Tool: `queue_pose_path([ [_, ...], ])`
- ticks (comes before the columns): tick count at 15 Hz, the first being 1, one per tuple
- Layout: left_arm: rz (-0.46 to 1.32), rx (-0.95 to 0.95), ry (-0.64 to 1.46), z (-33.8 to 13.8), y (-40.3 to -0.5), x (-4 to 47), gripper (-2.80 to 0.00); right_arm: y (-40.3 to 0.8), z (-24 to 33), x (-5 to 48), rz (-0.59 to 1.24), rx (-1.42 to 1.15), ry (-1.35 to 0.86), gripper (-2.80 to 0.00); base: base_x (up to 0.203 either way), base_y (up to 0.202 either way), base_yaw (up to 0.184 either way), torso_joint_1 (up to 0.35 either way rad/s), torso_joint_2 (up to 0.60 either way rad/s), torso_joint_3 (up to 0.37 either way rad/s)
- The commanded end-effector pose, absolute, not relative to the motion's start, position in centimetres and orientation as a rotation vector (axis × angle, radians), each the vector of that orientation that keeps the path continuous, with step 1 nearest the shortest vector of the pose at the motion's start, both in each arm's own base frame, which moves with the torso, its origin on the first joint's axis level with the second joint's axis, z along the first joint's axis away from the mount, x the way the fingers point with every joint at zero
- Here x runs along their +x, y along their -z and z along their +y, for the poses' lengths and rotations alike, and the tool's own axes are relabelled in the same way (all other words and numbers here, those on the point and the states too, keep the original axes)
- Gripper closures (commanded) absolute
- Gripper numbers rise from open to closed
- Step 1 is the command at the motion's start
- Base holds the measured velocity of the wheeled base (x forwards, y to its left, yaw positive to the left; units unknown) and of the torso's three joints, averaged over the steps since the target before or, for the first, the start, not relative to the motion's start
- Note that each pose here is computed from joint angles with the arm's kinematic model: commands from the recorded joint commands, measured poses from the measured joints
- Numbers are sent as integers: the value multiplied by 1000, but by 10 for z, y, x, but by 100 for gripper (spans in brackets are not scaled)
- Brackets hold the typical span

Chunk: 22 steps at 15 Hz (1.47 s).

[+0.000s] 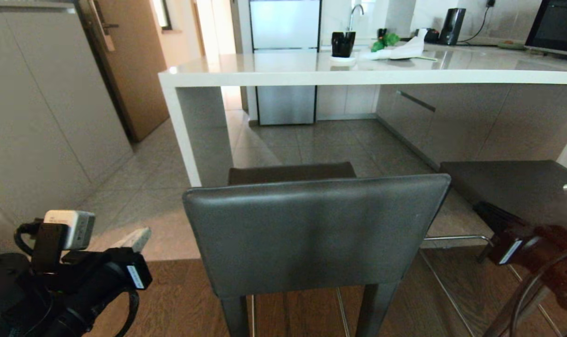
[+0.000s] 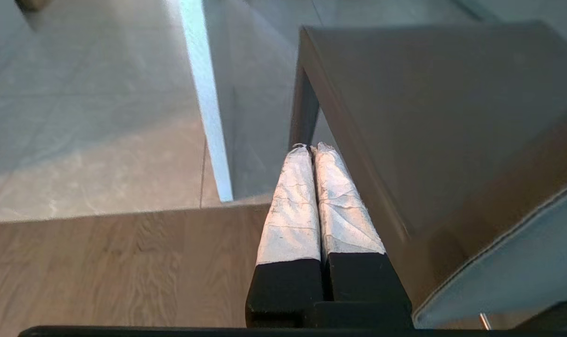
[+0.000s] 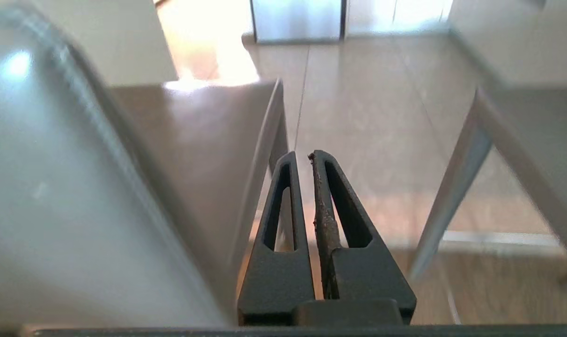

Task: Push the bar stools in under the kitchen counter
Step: Push the gray chair back under the dining table

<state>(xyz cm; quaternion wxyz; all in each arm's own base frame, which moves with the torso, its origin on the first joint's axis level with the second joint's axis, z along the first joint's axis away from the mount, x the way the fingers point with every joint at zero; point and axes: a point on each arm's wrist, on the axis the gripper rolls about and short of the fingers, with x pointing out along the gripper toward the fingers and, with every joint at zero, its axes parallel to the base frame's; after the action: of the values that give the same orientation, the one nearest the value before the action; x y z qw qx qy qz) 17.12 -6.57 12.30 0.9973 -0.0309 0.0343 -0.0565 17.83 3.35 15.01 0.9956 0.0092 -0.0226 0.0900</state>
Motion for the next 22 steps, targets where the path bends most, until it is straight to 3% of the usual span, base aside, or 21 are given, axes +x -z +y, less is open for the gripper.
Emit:
queue_pose_path([
  [1,90,-55,122,-71,-118,179,0,-137,39,199,-29,-2,-190,0,0,0,0,0,0,0],
  [14,52,-68,190,-98,-124,203,0,-134,69,220,-43,-12,-293,0,0,0,0,0,0,0],
  [22,180,-13,170,-114,-75,239,0,-136,73,227,-58,-10,-292,0,0,0,0,0,0,0],
])
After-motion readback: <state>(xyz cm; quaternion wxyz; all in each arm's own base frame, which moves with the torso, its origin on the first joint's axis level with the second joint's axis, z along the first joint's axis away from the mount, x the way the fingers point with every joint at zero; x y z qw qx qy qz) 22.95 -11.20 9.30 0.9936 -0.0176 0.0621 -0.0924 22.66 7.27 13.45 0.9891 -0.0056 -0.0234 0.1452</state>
